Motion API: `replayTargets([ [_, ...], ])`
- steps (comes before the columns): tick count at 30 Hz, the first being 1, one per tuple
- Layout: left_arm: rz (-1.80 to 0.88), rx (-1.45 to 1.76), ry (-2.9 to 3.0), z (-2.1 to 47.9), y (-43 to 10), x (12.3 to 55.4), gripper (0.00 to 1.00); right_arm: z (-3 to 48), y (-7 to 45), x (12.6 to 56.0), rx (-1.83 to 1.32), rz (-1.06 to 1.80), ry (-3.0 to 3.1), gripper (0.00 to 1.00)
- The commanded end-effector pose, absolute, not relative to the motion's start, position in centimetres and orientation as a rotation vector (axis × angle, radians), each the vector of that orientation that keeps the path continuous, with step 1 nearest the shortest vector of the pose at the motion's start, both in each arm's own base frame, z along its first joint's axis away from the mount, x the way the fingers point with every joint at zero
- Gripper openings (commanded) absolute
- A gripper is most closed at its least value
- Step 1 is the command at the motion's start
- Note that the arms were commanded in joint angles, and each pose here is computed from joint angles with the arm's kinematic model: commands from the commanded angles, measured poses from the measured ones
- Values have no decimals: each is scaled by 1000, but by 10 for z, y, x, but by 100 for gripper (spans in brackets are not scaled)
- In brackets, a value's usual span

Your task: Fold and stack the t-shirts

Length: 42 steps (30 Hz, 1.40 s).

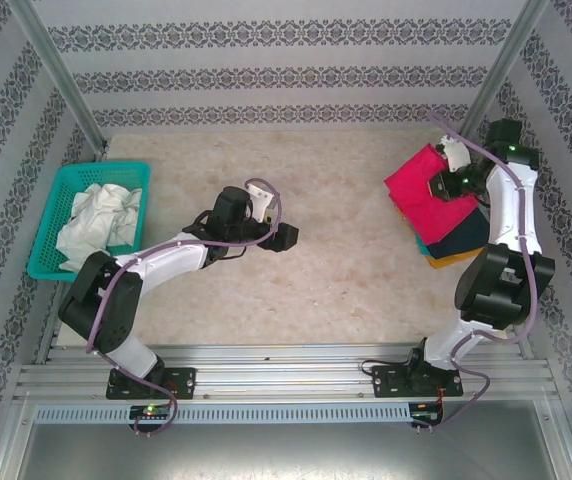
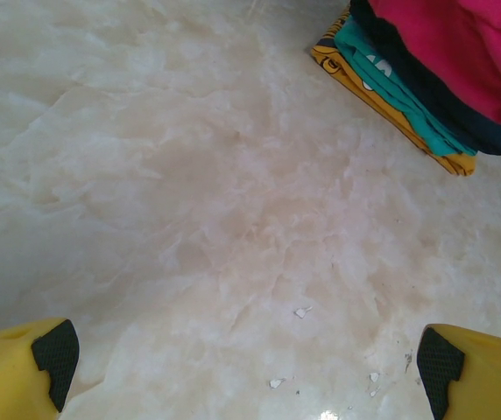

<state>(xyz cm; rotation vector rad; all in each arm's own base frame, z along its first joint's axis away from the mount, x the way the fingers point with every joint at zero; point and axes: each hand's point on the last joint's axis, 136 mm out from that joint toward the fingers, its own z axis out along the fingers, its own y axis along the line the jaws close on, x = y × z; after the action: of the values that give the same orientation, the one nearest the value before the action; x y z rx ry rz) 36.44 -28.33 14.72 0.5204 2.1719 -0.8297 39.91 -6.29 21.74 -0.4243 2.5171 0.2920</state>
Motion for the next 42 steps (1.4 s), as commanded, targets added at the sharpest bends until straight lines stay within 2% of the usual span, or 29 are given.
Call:
replayTargets([
  [1,-861,546,2132,157,-294,366,100,231,-67,403,-426,298,2477,0],
  [13,-856,536,2144,155,-290,363,100,206,-95,414,-399,235,2544,0],
  [27,-875,519,2136,154,-294,368,100,219,-117,414,-307,197,2489,0],
  [42,-893,518,2134,151,-294,365,100,182,-126,416,-267,193,2568,0],
])
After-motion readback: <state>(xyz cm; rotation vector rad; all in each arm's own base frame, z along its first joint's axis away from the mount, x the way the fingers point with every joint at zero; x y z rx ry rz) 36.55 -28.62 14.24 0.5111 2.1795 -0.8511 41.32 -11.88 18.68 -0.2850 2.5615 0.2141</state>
